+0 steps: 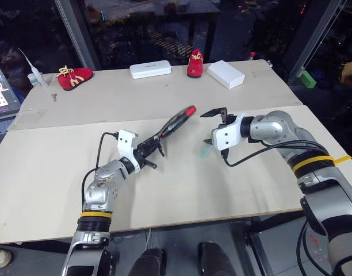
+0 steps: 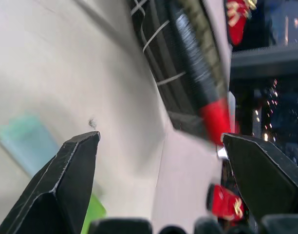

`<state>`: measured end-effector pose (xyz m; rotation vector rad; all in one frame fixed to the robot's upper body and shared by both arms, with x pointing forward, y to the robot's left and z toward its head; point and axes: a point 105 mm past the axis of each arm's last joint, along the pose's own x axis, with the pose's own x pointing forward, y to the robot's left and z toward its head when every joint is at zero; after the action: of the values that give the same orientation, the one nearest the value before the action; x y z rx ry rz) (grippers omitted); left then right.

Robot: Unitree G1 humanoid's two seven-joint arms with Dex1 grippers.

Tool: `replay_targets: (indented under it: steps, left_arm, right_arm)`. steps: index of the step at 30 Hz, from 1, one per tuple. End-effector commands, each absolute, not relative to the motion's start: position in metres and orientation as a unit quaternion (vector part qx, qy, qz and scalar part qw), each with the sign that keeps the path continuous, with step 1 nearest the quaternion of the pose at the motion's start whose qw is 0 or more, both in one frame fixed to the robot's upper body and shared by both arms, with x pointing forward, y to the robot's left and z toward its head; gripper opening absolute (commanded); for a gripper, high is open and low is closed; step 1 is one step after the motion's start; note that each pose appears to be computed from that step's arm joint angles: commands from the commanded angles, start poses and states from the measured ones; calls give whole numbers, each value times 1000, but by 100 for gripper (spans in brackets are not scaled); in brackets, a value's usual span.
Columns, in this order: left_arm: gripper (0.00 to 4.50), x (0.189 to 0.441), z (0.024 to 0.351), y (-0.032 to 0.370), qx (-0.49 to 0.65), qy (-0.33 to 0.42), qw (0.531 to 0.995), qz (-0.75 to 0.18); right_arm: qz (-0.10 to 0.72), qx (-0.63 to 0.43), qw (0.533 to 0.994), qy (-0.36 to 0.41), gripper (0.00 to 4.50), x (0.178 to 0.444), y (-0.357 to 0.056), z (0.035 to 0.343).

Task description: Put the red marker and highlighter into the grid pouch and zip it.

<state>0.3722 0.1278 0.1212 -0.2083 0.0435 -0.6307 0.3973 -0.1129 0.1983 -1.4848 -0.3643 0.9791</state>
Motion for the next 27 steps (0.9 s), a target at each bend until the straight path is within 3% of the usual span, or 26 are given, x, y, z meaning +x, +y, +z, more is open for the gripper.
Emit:
replay_targets:
  steps: [1,4,7,9,13,17,27]
  left_arm:
    - [0,371,141,127,-107,1,941,-321]
    - [0,369,135,128,-97,19,941,-325]
    - [0,365,128,126,-81,36,937,-337]
    - [0,365,131,126,-85,38,936,-339]
    - [0,365,141,128,-55,40,932,-355]
    - [0,373,120,158,47,79,944,-318]
    - [0,369,148,154,-33,29,937,-346]
  right_arm:
    - [372,-619,670,-174,444,407,-128,236]
    - [367,-565,723,-155,444,413,-134,235]
    - [369,-599,699,-131,444,412,-139,212]
    - [368,-568,725,-131,444,413,-137,214]
    - [355,-569,732,-120,444,415,-142,210]
    - [353,-561,739,-116,444,415,-144,209]
    - [351,-562,741,-109,444,415,-145,205]
